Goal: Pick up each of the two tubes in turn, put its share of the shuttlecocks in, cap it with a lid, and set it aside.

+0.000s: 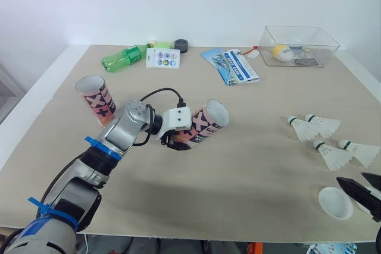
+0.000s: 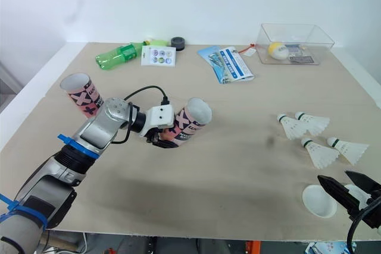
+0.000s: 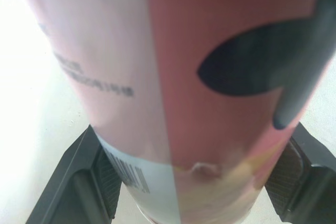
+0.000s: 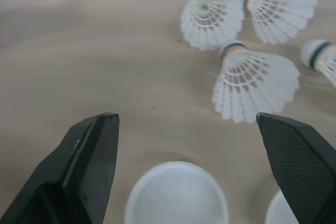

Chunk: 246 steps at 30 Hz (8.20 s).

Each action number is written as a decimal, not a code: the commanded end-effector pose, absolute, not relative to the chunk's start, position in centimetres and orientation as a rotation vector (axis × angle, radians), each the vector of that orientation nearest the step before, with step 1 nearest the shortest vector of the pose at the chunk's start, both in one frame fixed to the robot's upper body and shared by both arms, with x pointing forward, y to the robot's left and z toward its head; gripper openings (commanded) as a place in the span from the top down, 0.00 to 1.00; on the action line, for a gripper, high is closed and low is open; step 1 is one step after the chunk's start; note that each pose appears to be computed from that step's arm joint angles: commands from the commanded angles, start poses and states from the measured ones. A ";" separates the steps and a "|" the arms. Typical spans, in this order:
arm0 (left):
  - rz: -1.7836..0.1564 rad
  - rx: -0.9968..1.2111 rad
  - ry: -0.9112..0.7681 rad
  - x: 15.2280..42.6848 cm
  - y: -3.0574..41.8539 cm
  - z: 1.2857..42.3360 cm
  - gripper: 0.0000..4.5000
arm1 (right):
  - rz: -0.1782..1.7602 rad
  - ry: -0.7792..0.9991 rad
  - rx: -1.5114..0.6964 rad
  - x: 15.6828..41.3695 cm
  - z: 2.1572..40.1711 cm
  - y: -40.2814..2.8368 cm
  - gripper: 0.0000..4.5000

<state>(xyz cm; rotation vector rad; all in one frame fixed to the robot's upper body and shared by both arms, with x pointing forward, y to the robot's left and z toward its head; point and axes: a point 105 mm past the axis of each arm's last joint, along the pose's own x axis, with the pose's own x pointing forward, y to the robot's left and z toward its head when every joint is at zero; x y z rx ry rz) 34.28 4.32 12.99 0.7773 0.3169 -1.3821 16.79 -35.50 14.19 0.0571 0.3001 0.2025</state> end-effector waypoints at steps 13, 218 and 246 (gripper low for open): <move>-1.413 0.778 0.334 33.2 3.8 12.2 0.33 | 0.224 0.253 -0.022 22.1 12.6 -35.2 0.00; -1.394 0.276 -0.079 30.1 -1.2 6.5 0.33 | 0.890 1.013 -0.671 21.8 13.0 -36.9 0.33; -1.362 0.268 -0.042 32.0 -0.5 6.8 0.33 | 1.242 0.461 -1.004 27.9 22.1 -24.8 0.98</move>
